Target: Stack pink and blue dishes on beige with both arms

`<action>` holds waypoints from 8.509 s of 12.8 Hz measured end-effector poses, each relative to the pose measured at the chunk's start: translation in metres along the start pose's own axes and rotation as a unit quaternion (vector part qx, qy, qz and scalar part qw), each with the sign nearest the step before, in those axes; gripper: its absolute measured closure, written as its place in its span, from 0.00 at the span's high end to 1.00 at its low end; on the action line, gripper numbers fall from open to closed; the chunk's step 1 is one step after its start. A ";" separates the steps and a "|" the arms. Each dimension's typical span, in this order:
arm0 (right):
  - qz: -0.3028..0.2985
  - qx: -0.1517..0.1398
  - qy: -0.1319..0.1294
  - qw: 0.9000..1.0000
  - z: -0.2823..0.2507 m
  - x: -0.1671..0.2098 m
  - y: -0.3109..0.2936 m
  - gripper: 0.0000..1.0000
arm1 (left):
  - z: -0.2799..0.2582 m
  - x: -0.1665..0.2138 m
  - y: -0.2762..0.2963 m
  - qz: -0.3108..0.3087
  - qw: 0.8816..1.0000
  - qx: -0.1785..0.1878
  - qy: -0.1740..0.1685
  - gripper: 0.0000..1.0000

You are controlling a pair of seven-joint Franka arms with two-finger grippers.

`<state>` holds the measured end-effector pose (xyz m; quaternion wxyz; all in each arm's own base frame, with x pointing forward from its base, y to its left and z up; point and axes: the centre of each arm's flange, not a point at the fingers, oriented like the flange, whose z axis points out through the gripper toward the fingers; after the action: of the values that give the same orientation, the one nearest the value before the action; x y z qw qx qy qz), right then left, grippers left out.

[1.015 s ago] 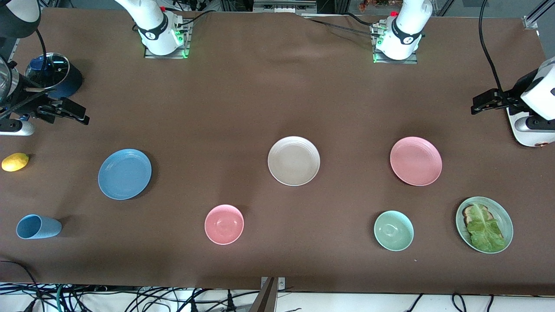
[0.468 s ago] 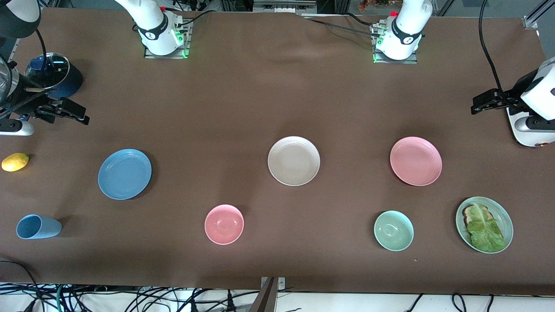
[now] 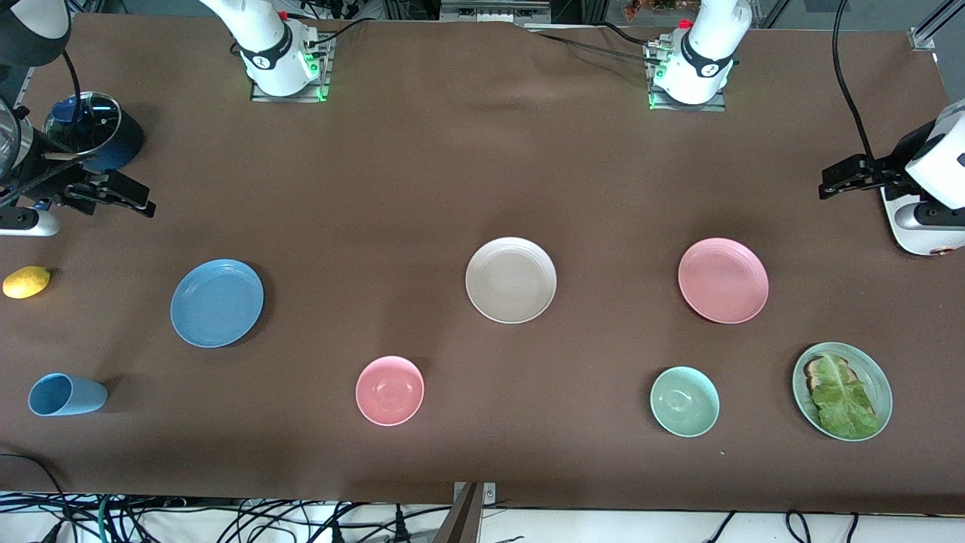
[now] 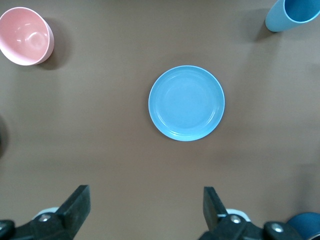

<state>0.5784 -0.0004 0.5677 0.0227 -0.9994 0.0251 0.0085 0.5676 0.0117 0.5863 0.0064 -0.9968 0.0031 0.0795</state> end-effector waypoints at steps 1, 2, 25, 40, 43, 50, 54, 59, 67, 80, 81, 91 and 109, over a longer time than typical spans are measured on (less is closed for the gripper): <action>0.000 0.000 0.000 1.000 0.000 0.000 0.000 1.00 | 0.000 0.000 0.000 0.000 1.000 0.000 0.000 1.00; 0.000 0.000 0.001 1.000 0.000 0.000 0.000 1.00 | 0.000 0.000 0.000 0.000 1.000 0.000 0.000 1.00; -0.007 -0.001 0.039 0.999 0.002 0.013 0.007 1.00 | 0.139 0.074 -0.022 -0.018 0.996 -0.002 -0.085 1.00; -0.022 -0.024 0.000 0.999 0.140 0.073 0.001 1.00 | 0.390 0.061 -0.073 0.002 0.998 -0.009 -0.066 1.00; -0.045 -0.024 -0.008 0.999 0.146 0.071 0.010 1.00 | 0.398 0.059 -0.082 0.006 0.997 -0.012 -0.071 0.81; -0.057 -0.027 -0.027 0.998 0.215 0.079 0.066 1.00 | 0.394 0.066 -0.081 0.009 0.998 -0.011 -0.069 0.07; -0.062 -0.033 -0.016 0.997 0.282 0.076 0.080 1.00 | 0.364 0.076 -0.070 0.018 0.996 -0.016 -0.083 0.05; -0.068 -0.029 -0.025 0.997 0.326 0.072 0.133 1.00 | 0.282 0.089 -0.006 0.003 0.993 -0.045 -0.105 0.05; -0.065 -0.011 -0.030 0.997 0.367 0.066 0.158 0.97 | 0.245 0.064 0.238 -0.073 0.989 -0.067 -0.106 0.05; -0.068 -0.003 -0.022 0.997 0.369 0.068 0.157 0.13 | 0.325 0.092 0.346 -0.122 0.984 -0.099 -0.083 0.41; -0.067 0.003 -0.021 0.998 0.368 0.069 0.152 0.12 | 0.319 0.097 0.341 -0.127 0.984 -0.101 -0.077 0.52; -0.077 0.045 -0.036 0.995 0.346 0.086 0.117 0.08 | 0.230 0.126 0.151 -0.142 0.983 -0.081 -0.086 1.00; -0.014 0.080 -0.081 0.993 0.196 0.123 -0.084 0.06 | 0.026 0.006 -0.022 0.000 1.000 -0.010 0.006 1.00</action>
<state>0.7021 0.0858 0.3731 0.1048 -0.9906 0.0103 0.0870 0.5691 0.0337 0.5599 -0.0036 -0.9973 0.0028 0.0737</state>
